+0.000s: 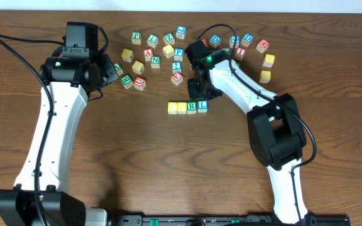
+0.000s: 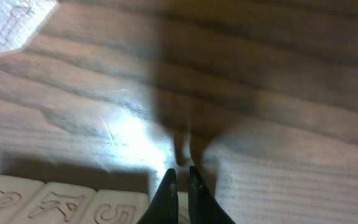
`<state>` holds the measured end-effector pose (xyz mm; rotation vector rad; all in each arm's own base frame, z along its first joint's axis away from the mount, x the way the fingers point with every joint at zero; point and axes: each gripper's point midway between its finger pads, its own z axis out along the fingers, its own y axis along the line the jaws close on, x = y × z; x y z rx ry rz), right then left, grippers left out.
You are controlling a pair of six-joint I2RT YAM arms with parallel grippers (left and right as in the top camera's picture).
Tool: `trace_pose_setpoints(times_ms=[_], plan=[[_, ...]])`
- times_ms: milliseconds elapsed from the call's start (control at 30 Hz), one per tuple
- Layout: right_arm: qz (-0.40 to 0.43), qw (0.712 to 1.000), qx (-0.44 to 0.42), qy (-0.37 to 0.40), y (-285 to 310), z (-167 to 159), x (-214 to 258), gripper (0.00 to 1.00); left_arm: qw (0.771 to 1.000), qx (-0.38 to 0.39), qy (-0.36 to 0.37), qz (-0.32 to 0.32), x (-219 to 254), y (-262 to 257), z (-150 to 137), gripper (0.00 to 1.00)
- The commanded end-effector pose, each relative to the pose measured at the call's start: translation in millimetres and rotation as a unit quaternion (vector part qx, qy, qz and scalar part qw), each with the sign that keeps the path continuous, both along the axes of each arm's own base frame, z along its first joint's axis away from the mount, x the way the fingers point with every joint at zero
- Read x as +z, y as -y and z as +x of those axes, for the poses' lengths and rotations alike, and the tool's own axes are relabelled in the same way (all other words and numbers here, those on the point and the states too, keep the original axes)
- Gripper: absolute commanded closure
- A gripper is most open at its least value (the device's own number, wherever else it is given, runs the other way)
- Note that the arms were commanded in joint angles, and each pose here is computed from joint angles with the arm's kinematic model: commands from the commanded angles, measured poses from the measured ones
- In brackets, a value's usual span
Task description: Spell out CORL
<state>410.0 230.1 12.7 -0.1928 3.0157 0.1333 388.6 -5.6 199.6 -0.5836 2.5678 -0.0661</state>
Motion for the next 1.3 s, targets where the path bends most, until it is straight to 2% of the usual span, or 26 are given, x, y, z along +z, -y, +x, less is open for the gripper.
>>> trace_pose_setpoints(times_ms=[0, 167, 300, 400, 633, 1267], plan=[[0.008, 1.0, -0.008, 0.014, -3, 8, 3, 0.97, 1.0, -0.002, -0.005, 0.009, -3, -3, -1, 0.92], [0.019, 0.999, -0.025, 0.035, 7, 26, 31, 0.96, 1.0, -0.002, -0.005, 0.009, -3, -3, -1, 0.92], [0.013, 0.998, -0.054, 0.025, 34, 27, 48, 0.95, 1.0, -0.002, -0.006, 0.009, -3, -3, -1, 0.92], [-0.006, 0.997, -0.07, -0.022, 55, 9, 37, 0.95, 1.0, -0.002, -0.005, 0.009, -3, -3, -1, 0.92], [-0.019, 0.996, -0.064, -0.05, 53, -12, 14, 0.96, 1.0, -0.002, -0.005, 0.009, -3, -3, -1, 0.92], [-0.009, 0.999, -0.029, -0.029, 21, -15, 14, 0.95, 1.0, -0.002, -0.005, 0.009, -3, -3, -1, 0.92]])
